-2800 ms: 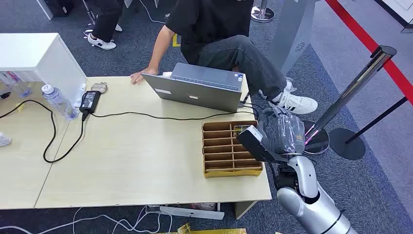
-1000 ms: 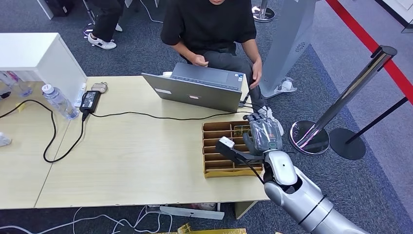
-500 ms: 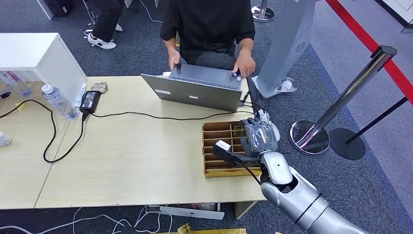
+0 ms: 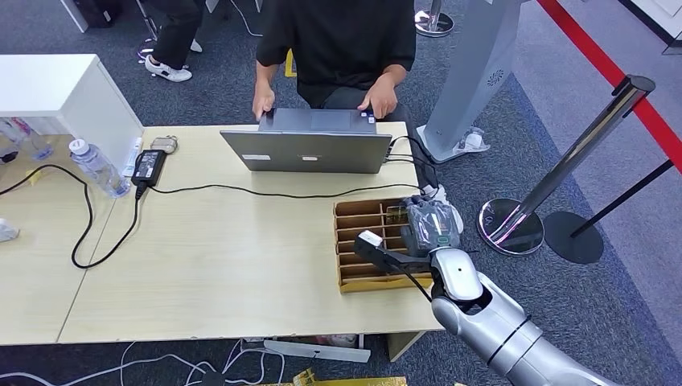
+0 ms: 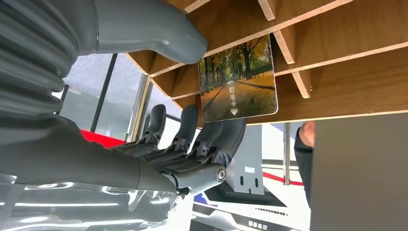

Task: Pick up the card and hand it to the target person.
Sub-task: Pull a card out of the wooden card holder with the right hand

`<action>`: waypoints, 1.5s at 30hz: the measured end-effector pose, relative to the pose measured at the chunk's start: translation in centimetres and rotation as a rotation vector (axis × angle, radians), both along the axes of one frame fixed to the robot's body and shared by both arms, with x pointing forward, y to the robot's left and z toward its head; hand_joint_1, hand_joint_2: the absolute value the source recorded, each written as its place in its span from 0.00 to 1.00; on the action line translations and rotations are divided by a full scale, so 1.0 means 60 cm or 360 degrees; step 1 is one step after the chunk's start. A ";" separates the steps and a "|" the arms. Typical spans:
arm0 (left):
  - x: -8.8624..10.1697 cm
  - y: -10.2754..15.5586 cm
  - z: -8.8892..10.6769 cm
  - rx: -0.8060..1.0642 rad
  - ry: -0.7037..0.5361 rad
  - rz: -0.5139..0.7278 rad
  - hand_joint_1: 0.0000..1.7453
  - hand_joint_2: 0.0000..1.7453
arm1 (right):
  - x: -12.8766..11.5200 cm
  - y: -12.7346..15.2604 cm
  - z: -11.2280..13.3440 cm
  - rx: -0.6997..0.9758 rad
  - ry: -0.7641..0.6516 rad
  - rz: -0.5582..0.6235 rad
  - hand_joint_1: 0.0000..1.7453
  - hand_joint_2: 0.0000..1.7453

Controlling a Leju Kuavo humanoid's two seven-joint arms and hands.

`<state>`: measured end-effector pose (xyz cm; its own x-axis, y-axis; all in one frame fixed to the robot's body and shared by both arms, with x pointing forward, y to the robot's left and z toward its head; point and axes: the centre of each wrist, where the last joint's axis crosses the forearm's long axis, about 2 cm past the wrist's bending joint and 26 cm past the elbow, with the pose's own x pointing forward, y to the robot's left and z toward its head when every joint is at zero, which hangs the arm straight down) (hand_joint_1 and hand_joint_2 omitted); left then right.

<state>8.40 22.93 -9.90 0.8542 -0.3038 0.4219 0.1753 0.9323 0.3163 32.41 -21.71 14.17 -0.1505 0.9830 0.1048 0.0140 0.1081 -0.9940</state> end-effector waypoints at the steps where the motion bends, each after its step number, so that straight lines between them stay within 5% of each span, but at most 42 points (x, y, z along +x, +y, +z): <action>1: 0.000 0.000 0.000 -0.0001 0.0000 0.0000 0.00 0.00 | 0.000 0.000 0.000 -0.0001 0.0001 -0.0004 0.59 1.00; 7: 0.000 -0.003 0.000 -0.0005 0.0000 -0.0002 0.00 0.00 | 0.002 -0.001 0.001 0.0000 -0.0006 -0.0015 0.77 1.00; 22: -0.001 -0.003 0.000 -0.0002 0.0005 -0.0015 0.00 0.00 | 0.003 0.001 0.006 0.0050 -0.0045 -0.0027 0.86 1.00; 30: -0.001 -0.003 0.000 -0.0003 0.0004 -0.0015 0.00 0.00 | 0.002 0.001 0.006 0.0061 -0.0049 -0.0025 0.99 1.00; 45: -0.002 -0.003 0.000 -0.0004 -0.0008 -0.0015 0.00 0.00 | -0.001 -0.002 0.030 0.0127 -0.0134 -0.0037 1.00 1.00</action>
<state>8.29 22.74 -9.90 0.8490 -0.3110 0.4271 0.1826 0.9313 0.3151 32.33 -21.85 16.00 -0.1395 0.9754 0.1709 0.1005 0.1856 -0.9775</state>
